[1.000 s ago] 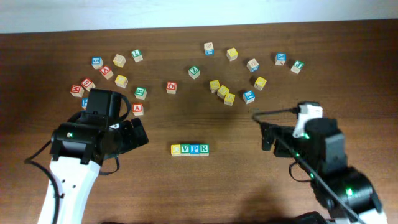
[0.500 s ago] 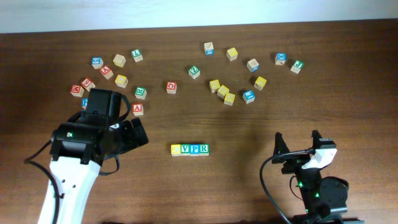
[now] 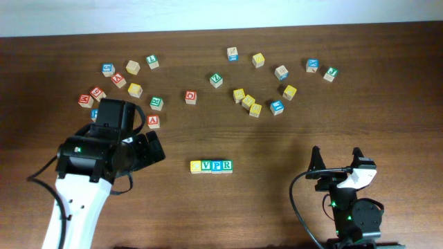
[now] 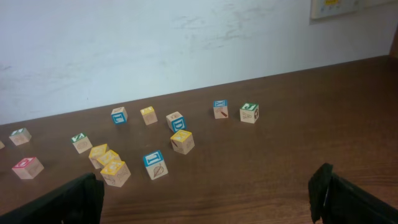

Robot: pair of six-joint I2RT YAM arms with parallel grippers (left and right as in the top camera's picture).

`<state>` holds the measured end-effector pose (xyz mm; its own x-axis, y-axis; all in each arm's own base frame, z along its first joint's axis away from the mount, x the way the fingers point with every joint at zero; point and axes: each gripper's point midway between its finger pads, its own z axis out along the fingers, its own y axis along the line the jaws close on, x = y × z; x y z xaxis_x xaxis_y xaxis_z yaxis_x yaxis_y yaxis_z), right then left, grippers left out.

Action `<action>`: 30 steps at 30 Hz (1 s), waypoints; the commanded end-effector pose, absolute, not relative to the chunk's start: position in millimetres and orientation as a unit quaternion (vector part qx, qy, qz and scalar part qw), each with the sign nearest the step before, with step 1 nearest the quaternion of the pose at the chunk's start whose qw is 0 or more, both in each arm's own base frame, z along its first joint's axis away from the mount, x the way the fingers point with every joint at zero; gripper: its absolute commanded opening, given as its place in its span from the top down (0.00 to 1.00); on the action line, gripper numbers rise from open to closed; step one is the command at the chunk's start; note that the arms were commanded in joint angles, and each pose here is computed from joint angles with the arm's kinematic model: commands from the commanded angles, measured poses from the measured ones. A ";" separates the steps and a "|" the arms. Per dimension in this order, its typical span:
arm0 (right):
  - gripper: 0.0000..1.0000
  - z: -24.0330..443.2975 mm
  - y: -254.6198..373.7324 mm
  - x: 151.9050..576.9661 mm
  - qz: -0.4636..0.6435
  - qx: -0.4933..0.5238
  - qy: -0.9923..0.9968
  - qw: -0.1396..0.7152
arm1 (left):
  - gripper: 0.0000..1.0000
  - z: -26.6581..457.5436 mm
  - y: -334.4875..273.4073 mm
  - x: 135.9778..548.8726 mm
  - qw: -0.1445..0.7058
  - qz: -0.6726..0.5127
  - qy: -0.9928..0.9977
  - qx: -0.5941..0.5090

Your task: Spell out CVPR

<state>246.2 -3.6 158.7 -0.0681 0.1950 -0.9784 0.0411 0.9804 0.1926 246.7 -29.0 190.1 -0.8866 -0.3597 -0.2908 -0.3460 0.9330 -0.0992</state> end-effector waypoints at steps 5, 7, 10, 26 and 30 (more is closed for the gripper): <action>0.02 155.3 -4.4 245.9 -0.012 0.008 0.735 0.678 | 0.01 194.5 -26.0 248.8 0.163 -0.018 0.969 -0.184; 0.02 155.3 -4.8 245.9 -0.019 0.002 0.735 0.678 | 0.01 194.5 -25.9 248.8 0.164 -0.018 0.969 -0.184; 0.02 155.3 -4.9 245.9 -0.018 0.004 0.735 0.678 | 0.01 194.5 -25.9 248.8 0.164 -0.018 0.969 -0.184; 0.02 156.0 -4.4 246.0 -0.013 0.007 0.734 0.679 | 0.01 194.5 -25.9 248.8 0.164 -0.018 0.969 -0.184; 0.02 156.0 -4.4 246.0 -0.013 0.007 0.734 0.679 | 0.01 194.5 -25.9 248.8 0.164 -0.018 0.969 -0.184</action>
<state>246.2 -2.8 158.6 -0.0753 -0.0047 -0.9971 0.0221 0.9997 -0.0064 246.7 -29.0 190.1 -0.8866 -0.3597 -0.2908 -0.3460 0.9330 -0.0992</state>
